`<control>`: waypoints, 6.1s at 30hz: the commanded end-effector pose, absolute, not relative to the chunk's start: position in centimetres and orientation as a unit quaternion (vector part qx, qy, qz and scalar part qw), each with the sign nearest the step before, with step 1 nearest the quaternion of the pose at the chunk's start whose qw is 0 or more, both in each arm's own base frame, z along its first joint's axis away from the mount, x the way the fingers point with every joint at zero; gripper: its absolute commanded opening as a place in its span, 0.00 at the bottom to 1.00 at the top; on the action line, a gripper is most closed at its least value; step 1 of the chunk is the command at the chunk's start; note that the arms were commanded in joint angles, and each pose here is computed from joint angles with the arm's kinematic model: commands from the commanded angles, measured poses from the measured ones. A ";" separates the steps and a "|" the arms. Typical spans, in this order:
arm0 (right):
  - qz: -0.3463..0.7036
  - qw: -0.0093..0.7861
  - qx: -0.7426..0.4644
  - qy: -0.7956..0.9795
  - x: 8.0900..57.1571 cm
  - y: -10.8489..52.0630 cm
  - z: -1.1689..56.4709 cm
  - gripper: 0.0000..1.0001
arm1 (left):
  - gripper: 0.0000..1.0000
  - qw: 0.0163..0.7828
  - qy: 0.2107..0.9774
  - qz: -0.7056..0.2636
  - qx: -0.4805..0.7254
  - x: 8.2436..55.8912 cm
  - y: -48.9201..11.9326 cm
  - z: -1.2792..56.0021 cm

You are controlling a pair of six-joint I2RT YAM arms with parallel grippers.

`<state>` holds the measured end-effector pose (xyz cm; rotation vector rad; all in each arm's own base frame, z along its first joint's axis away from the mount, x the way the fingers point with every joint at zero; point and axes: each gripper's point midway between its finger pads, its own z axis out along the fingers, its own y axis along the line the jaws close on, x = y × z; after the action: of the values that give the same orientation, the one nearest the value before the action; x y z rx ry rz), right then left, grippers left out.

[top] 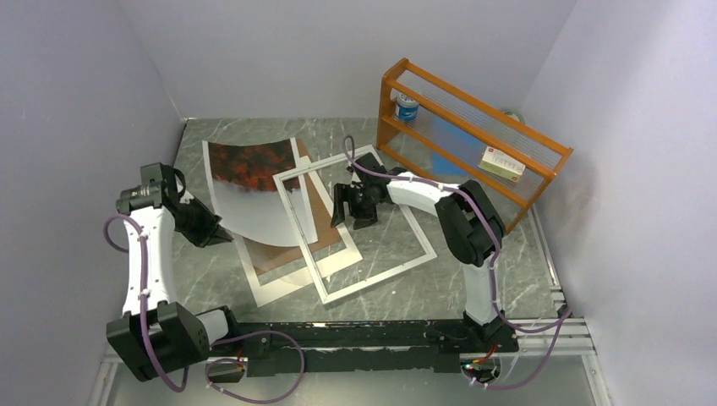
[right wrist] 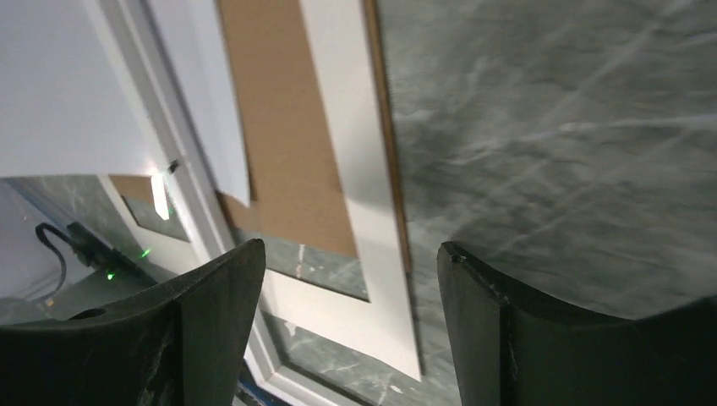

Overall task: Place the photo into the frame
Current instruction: Pick up the photo frame item at the center of the board, then adjust the photo frame at the center of the board, then place the photo frame item in the photo frame.

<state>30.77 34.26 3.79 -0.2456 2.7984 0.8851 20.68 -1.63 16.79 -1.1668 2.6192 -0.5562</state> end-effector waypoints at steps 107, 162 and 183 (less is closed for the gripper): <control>0.629 0.350 0.031 0.694 36.4 31.5 39.3 0.99 | 0.03 0.581 0.640 -0.482 0.144 27.0 -10.1 56.3; 0.745 0.053 0.252 0.616 32.4 36.7 36.8 0.98 | 0.03 0.527 0.636 -0.560 -0.067 29.1 -8.7 56.2; 0.802 0.055 0.275 0.528 36.2 34.9 40.6 0.51 | 0.03 0.464 0.608 -0.638 -0.083 26.9 -10.0 57.6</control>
<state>36.02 35.22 36.81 0.9100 1.7209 2.3214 28.81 -9.12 56.11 -0.2843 1.5297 -1.5277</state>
